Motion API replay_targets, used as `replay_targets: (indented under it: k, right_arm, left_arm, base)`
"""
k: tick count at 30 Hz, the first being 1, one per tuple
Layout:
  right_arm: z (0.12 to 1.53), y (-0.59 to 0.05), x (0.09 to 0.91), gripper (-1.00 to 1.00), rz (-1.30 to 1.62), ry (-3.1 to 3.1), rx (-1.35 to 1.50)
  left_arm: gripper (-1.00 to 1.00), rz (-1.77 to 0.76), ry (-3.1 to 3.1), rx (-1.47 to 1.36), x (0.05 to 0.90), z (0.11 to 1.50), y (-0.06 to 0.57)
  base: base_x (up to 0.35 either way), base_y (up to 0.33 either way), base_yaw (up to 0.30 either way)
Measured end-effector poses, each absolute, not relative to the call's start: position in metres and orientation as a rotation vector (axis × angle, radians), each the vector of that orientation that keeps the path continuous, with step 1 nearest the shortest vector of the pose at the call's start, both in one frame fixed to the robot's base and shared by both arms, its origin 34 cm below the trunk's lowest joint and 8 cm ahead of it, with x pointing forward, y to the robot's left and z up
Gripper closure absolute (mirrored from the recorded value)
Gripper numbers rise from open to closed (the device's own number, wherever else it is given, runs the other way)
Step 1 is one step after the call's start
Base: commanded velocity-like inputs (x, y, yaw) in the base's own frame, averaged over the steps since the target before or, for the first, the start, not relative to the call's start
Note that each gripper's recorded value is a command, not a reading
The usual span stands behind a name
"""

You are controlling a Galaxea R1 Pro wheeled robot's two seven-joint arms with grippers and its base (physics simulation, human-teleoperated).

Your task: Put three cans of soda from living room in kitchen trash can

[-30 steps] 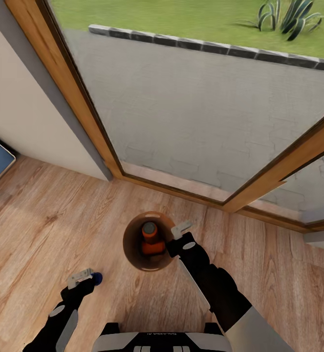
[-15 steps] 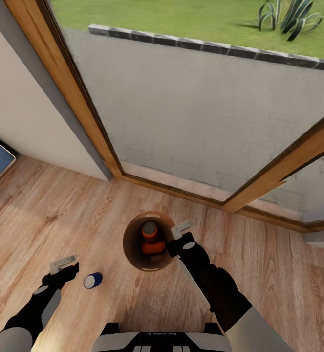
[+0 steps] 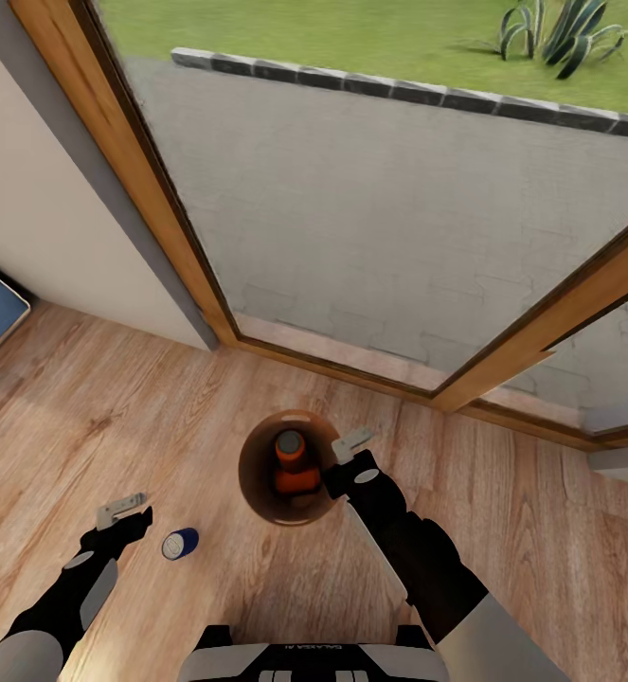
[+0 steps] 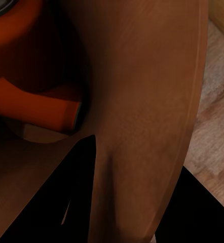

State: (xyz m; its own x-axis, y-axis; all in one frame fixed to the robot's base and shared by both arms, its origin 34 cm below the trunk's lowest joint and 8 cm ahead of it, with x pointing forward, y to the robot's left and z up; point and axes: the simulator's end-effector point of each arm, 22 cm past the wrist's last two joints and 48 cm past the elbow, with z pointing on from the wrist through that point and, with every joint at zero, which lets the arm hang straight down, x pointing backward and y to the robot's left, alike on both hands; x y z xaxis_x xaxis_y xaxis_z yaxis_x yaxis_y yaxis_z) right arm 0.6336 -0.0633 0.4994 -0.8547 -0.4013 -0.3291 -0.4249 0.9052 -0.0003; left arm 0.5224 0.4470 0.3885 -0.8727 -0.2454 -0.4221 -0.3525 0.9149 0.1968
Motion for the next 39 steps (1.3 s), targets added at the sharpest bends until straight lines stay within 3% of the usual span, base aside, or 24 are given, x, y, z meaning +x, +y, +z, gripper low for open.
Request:
replay_targets:
  k: [39]
  right_arm:
    - [0.451, -0.063, 0.631, 1.00, 0.101, 2.740, -0.614]
  left_arm:
    - [-1.00, 0.370, 2.672, -0.433, 0.523, 0.340, 0.446]
  base:
    - [0.000, 0.000, 0.000]
